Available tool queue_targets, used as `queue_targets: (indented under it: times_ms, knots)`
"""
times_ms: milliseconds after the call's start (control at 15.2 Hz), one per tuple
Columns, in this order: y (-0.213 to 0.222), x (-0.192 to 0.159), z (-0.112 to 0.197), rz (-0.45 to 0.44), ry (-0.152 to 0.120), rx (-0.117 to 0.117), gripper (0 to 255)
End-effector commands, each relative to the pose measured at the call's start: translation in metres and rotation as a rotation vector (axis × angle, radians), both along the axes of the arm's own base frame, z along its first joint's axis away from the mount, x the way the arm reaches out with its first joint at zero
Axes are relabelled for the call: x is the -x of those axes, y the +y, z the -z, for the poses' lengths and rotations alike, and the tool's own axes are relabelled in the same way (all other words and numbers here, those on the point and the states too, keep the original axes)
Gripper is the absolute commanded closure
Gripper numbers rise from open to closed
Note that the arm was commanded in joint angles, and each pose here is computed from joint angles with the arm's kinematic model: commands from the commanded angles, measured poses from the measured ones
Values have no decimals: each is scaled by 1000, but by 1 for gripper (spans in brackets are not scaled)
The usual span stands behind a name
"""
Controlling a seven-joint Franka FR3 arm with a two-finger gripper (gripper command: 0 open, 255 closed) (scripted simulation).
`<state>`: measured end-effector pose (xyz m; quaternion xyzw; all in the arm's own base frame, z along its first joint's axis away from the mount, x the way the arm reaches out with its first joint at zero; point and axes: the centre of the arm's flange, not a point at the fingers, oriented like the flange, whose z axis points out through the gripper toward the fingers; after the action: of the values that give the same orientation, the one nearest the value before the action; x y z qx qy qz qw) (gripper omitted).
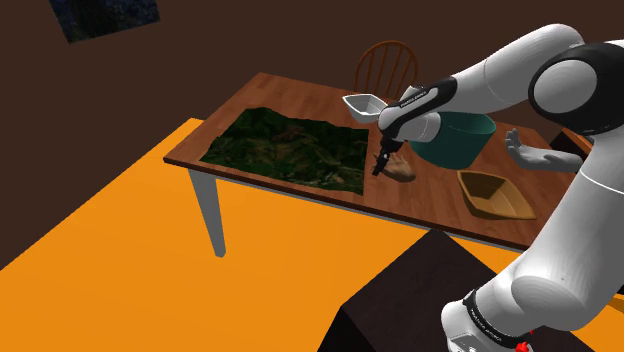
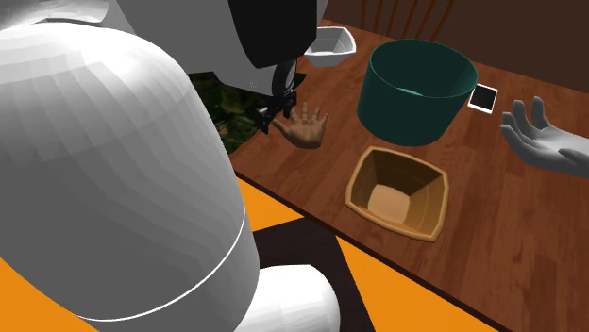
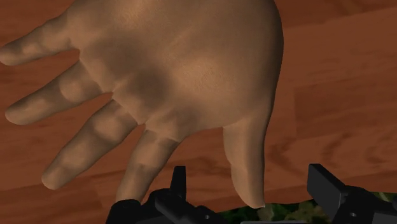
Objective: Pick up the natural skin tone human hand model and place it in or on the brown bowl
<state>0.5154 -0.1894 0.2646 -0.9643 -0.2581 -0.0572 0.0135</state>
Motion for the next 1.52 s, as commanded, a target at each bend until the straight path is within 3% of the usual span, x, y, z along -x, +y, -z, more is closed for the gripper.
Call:
queue_targets:
  times_ms: [0, 330, 396, 990, 1452]
  knots:
    - [0, 0, 1, 0, -1, 0, 0]
    - [0, 0, 1, 0, 0, 0, 0]
    - [0, 0, 1, 0, 0, 0, 255]
    - [0, 0, 1, 0, -1, 0, 255]
    - [0, 0, -36, 0, -1, 0, 255]
